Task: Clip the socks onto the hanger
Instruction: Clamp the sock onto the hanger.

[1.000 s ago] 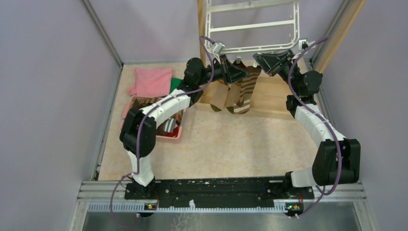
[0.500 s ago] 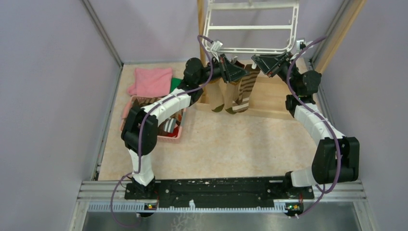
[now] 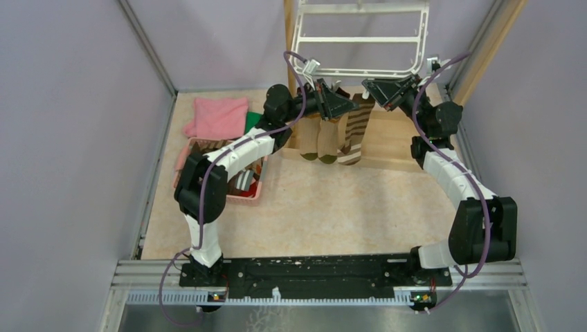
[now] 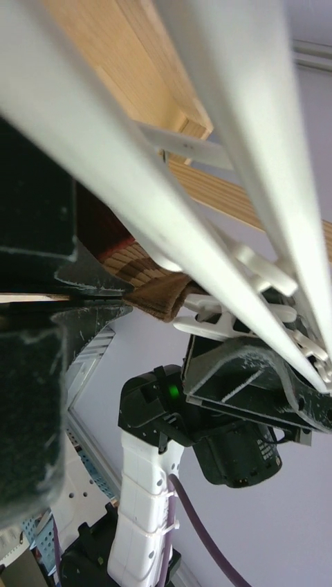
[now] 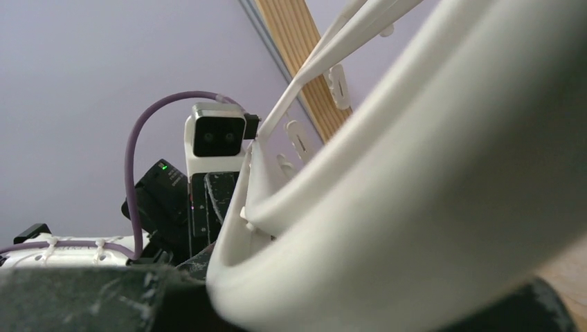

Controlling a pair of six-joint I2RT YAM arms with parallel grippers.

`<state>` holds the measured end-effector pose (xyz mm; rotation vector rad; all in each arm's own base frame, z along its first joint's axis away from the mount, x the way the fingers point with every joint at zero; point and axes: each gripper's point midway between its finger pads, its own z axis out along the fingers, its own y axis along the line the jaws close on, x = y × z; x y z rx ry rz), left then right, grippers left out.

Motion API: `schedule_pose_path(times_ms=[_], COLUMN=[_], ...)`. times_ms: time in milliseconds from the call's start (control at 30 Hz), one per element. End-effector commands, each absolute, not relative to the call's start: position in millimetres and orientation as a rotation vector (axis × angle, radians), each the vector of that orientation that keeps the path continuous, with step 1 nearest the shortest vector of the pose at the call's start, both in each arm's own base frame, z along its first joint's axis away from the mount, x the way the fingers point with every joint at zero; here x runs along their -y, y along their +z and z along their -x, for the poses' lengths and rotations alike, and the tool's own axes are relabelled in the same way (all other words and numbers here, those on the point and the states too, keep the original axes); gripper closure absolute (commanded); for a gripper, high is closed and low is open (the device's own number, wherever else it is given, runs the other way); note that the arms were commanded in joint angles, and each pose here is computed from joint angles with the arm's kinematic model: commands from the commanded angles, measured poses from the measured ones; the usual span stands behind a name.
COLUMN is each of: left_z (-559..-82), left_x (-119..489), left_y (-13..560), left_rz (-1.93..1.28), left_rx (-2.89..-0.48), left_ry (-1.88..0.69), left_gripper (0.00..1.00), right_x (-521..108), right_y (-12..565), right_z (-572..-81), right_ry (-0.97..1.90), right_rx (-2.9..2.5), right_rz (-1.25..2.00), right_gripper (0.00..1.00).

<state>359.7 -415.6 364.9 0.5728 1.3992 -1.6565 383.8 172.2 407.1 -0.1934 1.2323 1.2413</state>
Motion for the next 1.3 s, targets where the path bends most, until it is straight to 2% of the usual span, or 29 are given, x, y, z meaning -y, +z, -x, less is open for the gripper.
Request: schedule_pose_path(times_ms=[0,700,1267], left_z=[-354.7,-344.2,-355.2], left_x=[409.0,406.9,405.3], left_y=[369.5,383.0,389.8], left_rz=[-0.592,-0.632,-0.581], left_rx=[-1.383,-1.347,-1.342], left_ry=[-1.641,-1.698,-1.739], left_gripper=[1.0,1.0,1.0], right_x=[-174.4,-176.5,-178.6], right_y=[438.2,431.3,431.8], right_z=[-373.0,-378.2,-375.2], right_ry=[1.231,1.238,1.247], right_rx=[-1.12,-1.132,-1.127], right_rz=[0.255,0.265,0.288], right_gripper=[1.0,1.0,1.0])
